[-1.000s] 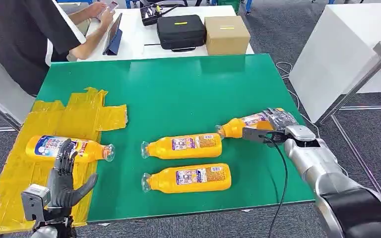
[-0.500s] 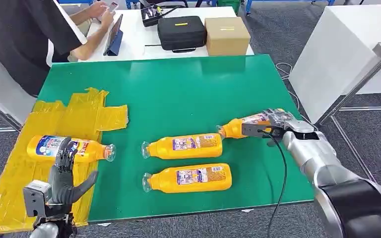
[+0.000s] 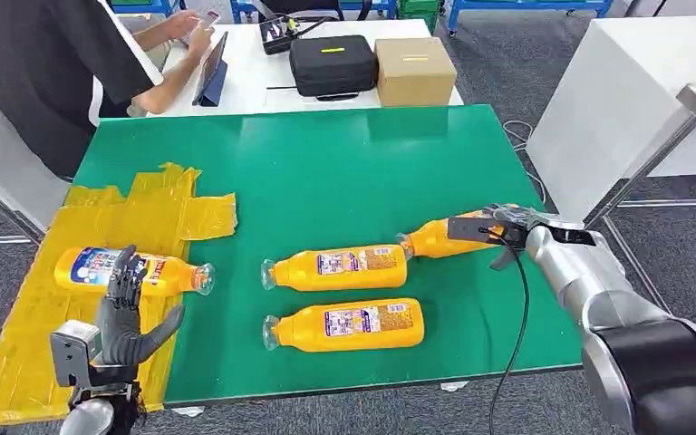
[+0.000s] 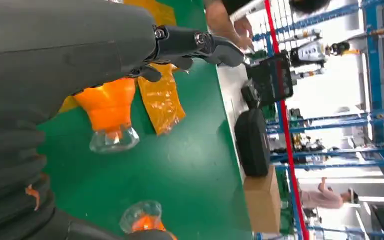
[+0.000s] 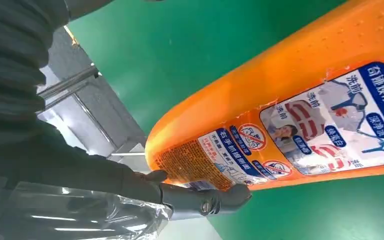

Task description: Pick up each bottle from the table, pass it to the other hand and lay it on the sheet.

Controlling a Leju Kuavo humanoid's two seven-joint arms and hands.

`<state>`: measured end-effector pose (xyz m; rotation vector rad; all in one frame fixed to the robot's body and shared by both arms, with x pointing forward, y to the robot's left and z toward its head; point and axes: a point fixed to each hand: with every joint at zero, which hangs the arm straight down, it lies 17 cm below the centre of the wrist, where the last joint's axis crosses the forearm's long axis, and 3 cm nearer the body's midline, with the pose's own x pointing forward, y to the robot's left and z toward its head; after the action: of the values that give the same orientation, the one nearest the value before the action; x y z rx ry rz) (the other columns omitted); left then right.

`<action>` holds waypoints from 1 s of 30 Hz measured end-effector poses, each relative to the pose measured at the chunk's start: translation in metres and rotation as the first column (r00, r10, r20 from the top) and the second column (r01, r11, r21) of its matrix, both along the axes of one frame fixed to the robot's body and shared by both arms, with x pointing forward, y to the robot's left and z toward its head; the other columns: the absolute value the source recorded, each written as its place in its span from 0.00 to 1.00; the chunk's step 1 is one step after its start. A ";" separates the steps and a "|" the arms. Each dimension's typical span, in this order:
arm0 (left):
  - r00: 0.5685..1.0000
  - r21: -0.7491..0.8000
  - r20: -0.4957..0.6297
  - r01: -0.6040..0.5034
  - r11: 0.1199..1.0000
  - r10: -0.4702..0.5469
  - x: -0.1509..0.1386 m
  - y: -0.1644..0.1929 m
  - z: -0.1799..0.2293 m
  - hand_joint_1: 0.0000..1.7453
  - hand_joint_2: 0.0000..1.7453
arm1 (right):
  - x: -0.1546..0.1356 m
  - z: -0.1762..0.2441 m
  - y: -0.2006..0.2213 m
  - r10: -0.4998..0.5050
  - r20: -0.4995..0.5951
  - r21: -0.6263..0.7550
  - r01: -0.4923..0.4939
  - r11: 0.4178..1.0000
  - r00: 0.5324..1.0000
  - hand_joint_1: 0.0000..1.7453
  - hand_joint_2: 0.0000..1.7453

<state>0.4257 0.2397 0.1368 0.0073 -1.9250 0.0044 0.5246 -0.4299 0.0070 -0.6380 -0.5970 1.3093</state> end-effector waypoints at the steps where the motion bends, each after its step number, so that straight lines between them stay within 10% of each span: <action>1: 1.000 0.001 0.002 0.001 1.000 -0.001 0.001 -0.001 0.001 0.00 1.00 | 0.000 0.000 -0.001 -0.001 -0.003 -0.002 0.001 1.000 1.000 0.00 1.00; 30: 1.000 0.012 -0.015 -0.020 1.000 0.020 0.002 -0.001 -0.005 0.00 1.00 | 0.006 -0.002 0.024 0.012 -0.008 -0.054 -0.012 0.998 1.000 0.00 1.00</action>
<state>0.4277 0.2385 0.1314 0.0348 -1.9093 0.0065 0.5306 -0.4056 0.0048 -0.6738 -0.5614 1.3424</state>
